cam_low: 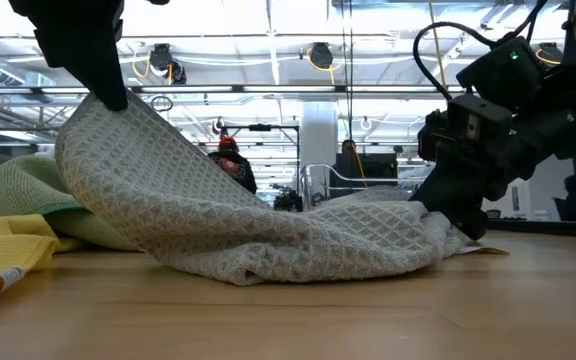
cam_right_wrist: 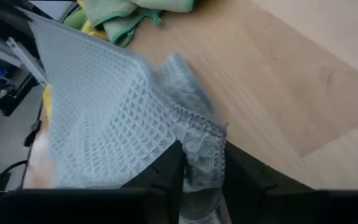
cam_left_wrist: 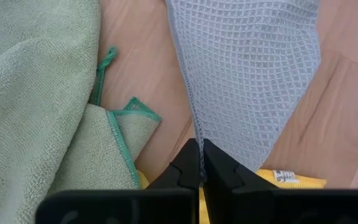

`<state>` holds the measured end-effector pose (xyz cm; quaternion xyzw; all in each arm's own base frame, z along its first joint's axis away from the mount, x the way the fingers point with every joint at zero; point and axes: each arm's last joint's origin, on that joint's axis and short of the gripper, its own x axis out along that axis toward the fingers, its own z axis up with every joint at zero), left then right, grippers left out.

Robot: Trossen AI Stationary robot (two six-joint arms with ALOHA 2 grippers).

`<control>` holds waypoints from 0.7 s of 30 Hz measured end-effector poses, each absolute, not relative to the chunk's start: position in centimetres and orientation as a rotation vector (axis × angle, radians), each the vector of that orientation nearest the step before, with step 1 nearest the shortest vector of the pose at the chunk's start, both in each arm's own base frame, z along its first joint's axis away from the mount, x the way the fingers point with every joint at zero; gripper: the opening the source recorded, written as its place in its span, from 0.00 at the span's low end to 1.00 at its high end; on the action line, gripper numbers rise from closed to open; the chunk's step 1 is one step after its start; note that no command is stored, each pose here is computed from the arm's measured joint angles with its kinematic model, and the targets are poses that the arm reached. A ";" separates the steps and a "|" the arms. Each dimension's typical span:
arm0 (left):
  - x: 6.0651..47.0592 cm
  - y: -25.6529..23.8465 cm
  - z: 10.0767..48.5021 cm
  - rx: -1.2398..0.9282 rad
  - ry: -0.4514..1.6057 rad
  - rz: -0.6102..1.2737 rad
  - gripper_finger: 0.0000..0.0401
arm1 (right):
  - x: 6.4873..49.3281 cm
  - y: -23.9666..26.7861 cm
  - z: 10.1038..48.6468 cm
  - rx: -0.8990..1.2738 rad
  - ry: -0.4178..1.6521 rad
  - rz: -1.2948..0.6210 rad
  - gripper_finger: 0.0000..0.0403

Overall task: Fold microfiber towels
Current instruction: Fold the light gray towel

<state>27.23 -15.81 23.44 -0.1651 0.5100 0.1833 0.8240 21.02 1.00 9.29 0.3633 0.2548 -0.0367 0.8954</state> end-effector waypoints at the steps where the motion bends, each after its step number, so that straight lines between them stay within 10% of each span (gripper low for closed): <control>1: 27.2 -15.8 23.4 -0.352 1.084 0.390 0.01 | 21.1 1.0 9.5 0.748 0.517 -0.061 0.25; 11: 27.2 -15.8 23.4 -0.355 1.084 0.393 0.01 | 20.8 1.8 12.3 0.638 0.416 0.076 0.40; 21: 27.2 -15.8 23.4 -0.352 1.082 0.393 0.01 | 19.2 2.2 13.6 0.562 0.477 0.096 0.30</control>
